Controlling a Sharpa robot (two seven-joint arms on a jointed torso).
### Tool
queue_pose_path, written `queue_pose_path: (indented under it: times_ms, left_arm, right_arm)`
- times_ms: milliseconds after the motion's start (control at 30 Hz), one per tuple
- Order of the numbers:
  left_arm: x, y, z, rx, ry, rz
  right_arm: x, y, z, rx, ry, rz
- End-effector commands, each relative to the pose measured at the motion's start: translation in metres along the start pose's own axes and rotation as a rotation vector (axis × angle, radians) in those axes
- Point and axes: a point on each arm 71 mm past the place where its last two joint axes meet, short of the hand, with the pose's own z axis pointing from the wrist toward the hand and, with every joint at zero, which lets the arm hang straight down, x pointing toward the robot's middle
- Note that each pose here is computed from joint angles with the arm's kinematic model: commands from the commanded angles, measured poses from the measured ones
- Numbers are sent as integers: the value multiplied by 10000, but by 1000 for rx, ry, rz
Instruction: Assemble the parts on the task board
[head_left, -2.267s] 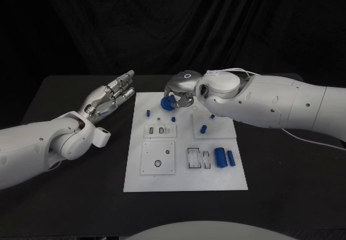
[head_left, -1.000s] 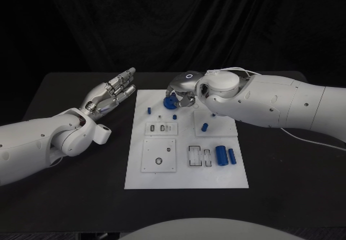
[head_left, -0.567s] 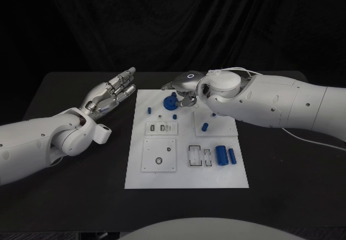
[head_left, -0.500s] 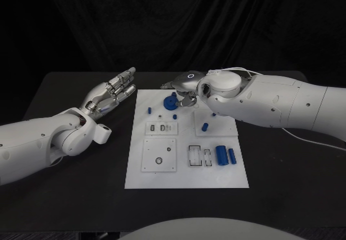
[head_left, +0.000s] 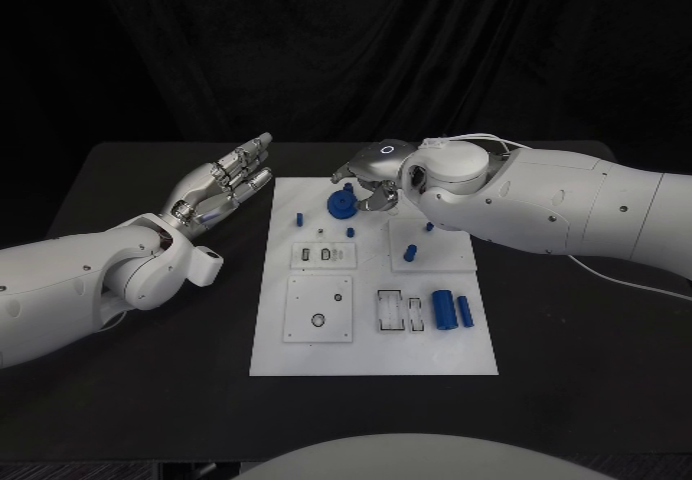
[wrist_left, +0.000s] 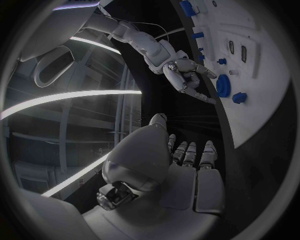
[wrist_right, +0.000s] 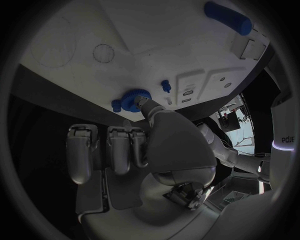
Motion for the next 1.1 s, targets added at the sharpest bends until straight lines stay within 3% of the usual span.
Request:
queue_pose_path:
  times_ms: [33, 667, 900, 1100]
  left_arm:
    - [8, -93, 5, 118, 11, -6]
    - [14, -92, 11, 118, 13, -7]
    - [13, -92, 9, 117, 12, -6]
    - [1, -92, -2, 116, 9, -5]
  right_arm:
    - [19, 5, -8, 3, 2, -3]
    - [45, -10, -24, 2, 14, -1]
    - [37, -33, -34, 12, -3, 0]
    - [0, -94, -91, 23, -55, 4]
